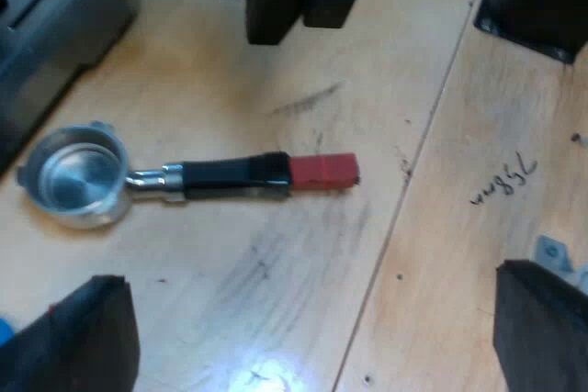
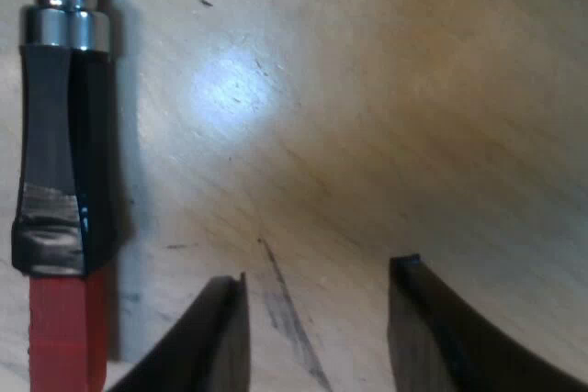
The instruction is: Put the handle in the coffee machine
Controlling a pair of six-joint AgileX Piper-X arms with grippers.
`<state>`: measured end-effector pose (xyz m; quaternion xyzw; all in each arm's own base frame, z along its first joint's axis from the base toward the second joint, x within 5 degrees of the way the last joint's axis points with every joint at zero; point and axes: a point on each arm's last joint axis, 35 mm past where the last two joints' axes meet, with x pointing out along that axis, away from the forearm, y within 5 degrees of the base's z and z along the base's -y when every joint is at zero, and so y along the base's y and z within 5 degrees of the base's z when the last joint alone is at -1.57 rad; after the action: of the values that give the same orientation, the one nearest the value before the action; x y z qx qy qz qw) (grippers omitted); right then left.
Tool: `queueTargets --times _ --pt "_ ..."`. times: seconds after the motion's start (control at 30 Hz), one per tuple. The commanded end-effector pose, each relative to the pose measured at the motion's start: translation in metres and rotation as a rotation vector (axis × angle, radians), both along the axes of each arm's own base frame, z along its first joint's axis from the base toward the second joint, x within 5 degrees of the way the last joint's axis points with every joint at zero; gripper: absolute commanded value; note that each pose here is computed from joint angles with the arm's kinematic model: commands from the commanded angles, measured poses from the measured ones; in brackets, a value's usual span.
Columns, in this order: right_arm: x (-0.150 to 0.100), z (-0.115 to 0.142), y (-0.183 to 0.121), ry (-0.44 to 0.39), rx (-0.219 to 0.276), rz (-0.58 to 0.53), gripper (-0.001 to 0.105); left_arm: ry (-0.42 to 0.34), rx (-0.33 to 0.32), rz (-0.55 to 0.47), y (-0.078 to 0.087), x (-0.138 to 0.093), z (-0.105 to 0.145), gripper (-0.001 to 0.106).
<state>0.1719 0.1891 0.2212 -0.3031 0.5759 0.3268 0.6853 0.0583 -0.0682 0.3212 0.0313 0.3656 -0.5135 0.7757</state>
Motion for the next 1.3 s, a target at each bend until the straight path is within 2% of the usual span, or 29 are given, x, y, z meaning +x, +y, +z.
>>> queueTargets --times 0.03,0.1,0.13,0.23,0.63,0.83,1.0,1.03,1.1,1.3 --pt "-0.001 -0.004 0.008 0.002 0.004 0.020 0.025 0.007 -0.004 -0.016 0.000 -0.001 -0.003 0.080" --pt "-0.001 -0.005 0.008 0.004 0.003 0.021 0.025 0.014 -0.002 -0.019 0.000 -0.001 -0.005 0.080" --pt "-0.002 -0.011 0.016 0.004 0.002 0.044 0.014 0.016 -0.001 -0.019 0.000 -0.001 -0.006 0.080" --pt "-0.004 -0.018 0.023 0.010 0.000 0.059 0.000 0.015 0.002 -0.021 -0.001 -0.001 -0.007 0.080" --pt "0.002 -0.047 0.034 0.042 -0.038 0.068 0.000 0.003 0.009 -0.017 0.000 0.000 -0.006 0.080" --pt "0.006 -0.062 0.039 0.054 -0.047 0.038 0.000 -0.025 0.063 0.001 -0.001 0.003 -0.013 0.080" --pt "0.007 -0.067 0.041 0.059 -0.053 0.041 0.000 0.001 0.094 -0.005 -0.003 0.006 -0.031 0.080" --pt "0.007 -0.070 0.042 0.069 -0.052 0.042 0.000 0.016 0.107 -0.006 -0.003 0.006 -0.038 0.080" --pt "0.007 -0.074 0.044 0.104 -0.029 0.047 0.000 0.015 0.105 -0.006 -0.004 0.006 -0.038 0.080" --pt "-0.007 -0.086 0.058 0.163 -0.015 0.109 0.000 -0.011 0.084 -0.004 -0.005 0.008 -0.036 0.080"
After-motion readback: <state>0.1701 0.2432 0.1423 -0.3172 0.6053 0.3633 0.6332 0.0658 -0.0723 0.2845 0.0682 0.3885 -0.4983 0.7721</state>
